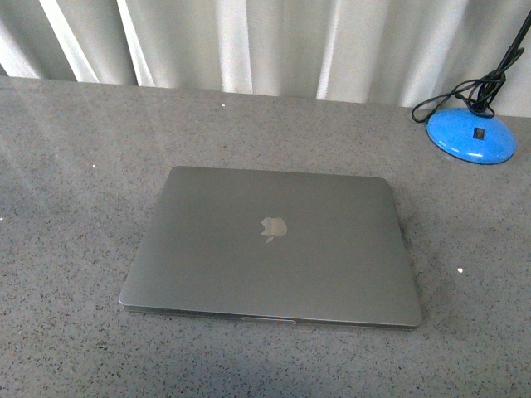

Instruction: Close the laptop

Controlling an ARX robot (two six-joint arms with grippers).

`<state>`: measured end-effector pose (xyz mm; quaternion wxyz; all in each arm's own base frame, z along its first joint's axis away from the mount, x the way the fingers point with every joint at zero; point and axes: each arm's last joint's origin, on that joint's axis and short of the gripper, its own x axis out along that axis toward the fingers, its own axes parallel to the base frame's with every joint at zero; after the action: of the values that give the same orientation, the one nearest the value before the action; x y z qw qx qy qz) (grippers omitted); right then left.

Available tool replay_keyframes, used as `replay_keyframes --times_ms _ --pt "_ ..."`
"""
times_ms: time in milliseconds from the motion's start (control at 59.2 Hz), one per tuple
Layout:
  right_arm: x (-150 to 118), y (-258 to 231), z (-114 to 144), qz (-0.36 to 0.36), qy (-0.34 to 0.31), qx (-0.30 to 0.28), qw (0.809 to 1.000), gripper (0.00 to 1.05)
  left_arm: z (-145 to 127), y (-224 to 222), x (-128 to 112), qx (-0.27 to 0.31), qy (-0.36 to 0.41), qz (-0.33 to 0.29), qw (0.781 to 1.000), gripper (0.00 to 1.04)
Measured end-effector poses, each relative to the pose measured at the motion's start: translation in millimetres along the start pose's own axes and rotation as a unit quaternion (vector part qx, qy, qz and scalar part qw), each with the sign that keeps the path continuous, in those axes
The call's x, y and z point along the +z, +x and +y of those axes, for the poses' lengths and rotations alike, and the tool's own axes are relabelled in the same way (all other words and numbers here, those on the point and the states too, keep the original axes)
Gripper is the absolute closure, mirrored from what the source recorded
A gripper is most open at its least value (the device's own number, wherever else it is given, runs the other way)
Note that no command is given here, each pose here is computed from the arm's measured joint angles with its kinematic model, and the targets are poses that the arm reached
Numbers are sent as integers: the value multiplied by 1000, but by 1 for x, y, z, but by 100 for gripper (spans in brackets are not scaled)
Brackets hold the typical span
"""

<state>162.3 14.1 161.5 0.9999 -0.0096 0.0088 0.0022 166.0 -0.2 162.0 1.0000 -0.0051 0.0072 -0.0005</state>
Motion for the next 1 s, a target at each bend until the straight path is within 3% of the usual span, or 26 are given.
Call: replay_keyframes --times_ms 253,996 --pt "5 -15 -14 -9 4 -4 1000 104 0 -18 0 0 1 -1 1000 101" --pt "12 -46 -14 -22 4 -2 1000 104 0 -48 11 0 1 -18 1000 101"
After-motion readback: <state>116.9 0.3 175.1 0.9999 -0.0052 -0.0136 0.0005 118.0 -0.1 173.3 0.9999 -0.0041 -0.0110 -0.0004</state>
